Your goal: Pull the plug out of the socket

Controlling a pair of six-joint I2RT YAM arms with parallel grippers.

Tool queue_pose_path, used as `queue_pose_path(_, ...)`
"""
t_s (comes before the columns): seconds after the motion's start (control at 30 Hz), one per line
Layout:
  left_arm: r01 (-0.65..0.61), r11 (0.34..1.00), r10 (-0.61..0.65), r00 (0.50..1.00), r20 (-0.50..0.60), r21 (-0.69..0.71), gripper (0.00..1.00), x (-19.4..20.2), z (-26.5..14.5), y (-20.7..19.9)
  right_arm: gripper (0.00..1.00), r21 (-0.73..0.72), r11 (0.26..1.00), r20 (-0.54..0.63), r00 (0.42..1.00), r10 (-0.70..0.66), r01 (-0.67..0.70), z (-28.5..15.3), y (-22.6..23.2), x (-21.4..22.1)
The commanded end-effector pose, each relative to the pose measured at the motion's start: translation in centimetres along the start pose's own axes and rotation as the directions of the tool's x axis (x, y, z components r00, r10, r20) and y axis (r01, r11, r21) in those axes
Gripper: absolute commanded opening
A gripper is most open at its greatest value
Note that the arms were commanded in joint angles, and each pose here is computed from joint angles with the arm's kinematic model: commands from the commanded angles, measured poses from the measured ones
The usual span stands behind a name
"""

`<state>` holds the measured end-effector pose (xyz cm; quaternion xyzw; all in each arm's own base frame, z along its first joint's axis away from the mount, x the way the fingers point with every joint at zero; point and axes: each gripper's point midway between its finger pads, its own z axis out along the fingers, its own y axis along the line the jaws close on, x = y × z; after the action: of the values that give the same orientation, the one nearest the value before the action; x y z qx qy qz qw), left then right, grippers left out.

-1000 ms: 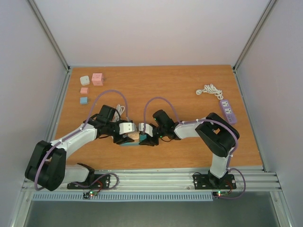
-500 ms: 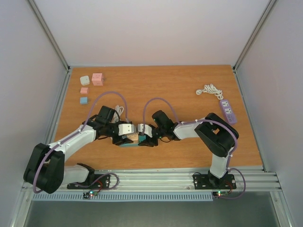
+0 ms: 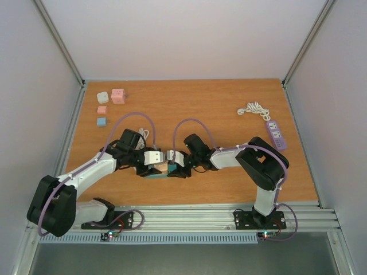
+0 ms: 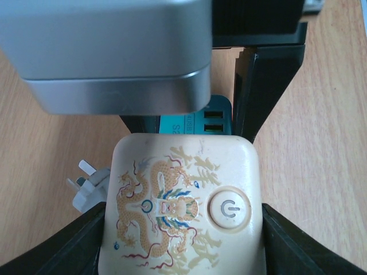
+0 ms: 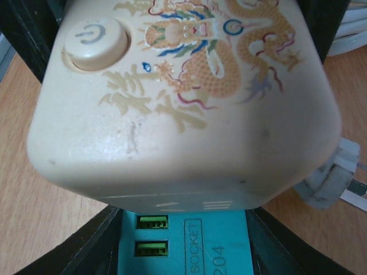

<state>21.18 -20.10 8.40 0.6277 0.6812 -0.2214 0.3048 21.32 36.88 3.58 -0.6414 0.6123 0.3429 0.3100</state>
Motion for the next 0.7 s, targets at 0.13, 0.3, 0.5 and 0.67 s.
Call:
queue_pose_path(0.13, -0.041, 0.999, 0.043, 0.987, 0.158, -0.017, 0.30, -5.2, -1.8, 1.6, 0.37, -0.004, 1.000, -0.059, 0.998, 0.026, -0.027, 0.3, 0.6, 2.0)
queue_pose_path(0.3, 0.000, 1.000, -0.001, 0.985, 0.172, 0.006, 0.28, -5.4, -1.5, 1.6, 0.36, -0.004, 1.000, -0.060, 0.998, 0.022, -0.023, 0.2, 0.7, 2.1)
queue_pose_path(0.5, 0.046, 0.999, -0.051, 0.973, 0.223, 0.028, 0.27, -6.9, -2.2, 1.8, 0.36, -0.003, 1.000, -0.063, 0.998, 0.021, -0.021, 0.2, 0.7, 2.2)
queue_pose_path(0.67, 0.030, 0.999, -0.037, 0.980, 0.197, 0.040, 0.27, -6.1, -1.9, 1.3, 0.36, -0.001, 1.000, -0.064, 0.998, 0.023, -0.023, 0.2, 0.7, 2.2)
